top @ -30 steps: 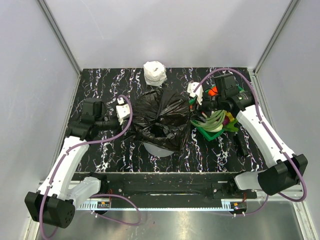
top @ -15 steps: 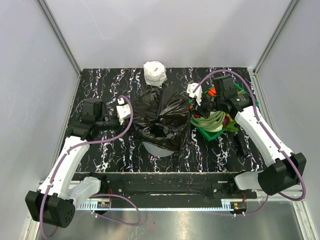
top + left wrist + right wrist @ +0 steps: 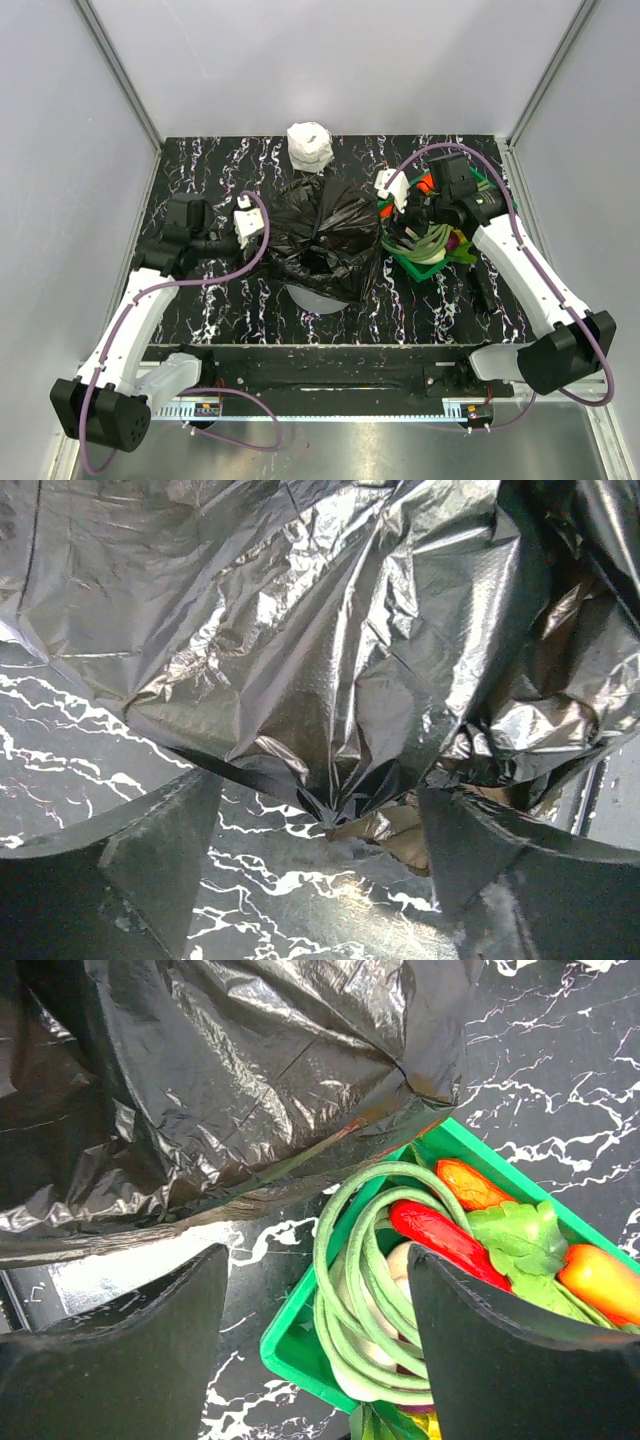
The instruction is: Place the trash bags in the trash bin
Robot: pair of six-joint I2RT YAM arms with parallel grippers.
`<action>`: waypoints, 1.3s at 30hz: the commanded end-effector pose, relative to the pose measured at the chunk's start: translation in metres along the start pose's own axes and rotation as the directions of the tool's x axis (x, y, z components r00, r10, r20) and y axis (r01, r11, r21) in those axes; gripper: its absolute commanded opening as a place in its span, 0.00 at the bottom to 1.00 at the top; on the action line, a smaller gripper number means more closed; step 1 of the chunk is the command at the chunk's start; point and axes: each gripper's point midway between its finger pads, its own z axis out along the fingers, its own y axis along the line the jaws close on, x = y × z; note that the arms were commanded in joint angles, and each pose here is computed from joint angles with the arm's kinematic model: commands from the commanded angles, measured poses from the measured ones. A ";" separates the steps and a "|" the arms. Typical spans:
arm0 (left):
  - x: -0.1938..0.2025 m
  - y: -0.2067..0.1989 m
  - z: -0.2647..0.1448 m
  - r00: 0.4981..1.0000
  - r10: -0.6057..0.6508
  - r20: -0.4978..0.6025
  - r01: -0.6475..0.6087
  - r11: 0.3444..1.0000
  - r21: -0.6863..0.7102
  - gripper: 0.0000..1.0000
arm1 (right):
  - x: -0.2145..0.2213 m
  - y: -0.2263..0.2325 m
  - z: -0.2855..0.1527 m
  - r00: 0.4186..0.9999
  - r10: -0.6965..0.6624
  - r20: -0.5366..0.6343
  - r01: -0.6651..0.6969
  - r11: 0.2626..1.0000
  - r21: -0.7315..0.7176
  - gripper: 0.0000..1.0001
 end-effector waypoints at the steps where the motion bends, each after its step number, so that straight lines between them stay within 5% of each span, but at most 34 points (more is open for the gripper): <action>1: -0.030 0.009 -0.010 0.996 0.071 0.048 -0.070 0.997 -0.019 0.88 | -0.021 -0.002 -0.015 0.998 -0.050 0.033 0.051 0.999 -0.006 0.80; 4: -0.039 0.004 -0.013 0.995 0.069 0.074 -0.070 0.998 0.009 0.99 | -0.026 -0.001 -0.013 0.997 -0.072 0.042 0.074 0.997 -0.036 0.87; 16: -0.043 0.017 0.000 0.994 0.073 0.083 -0.077 0.996 0.047 0.99 | -0.045 0.007 0.000 0.989 -0.040 0.144 0.055 0.993 -0.103 0.98; 30: -0.043 0.069 0.012 0.985 0.174 0.022 -0.172 0.982 -0.074 0.99 | -0.045 0.043 0.008 0.989 0.009 0.150 0.001 0.998 -0.067 0.96; 36: -0.046 0.089 0.012 0.974 0.225 -0.025 -0.226 0.969 -0.102 0.99 | -0.039 0.036 0.011 0.992 -0.003 0.125 0.002 1.000 0.010 0.74; 39: -0.053 0.093 0.009 0.973 0.227 -0.030 -0.229 0.968 -0.105 0.99 | -0.036 0.013 0.004 0.996 -0.024 0.081 0.014 0.992 0.127 0.84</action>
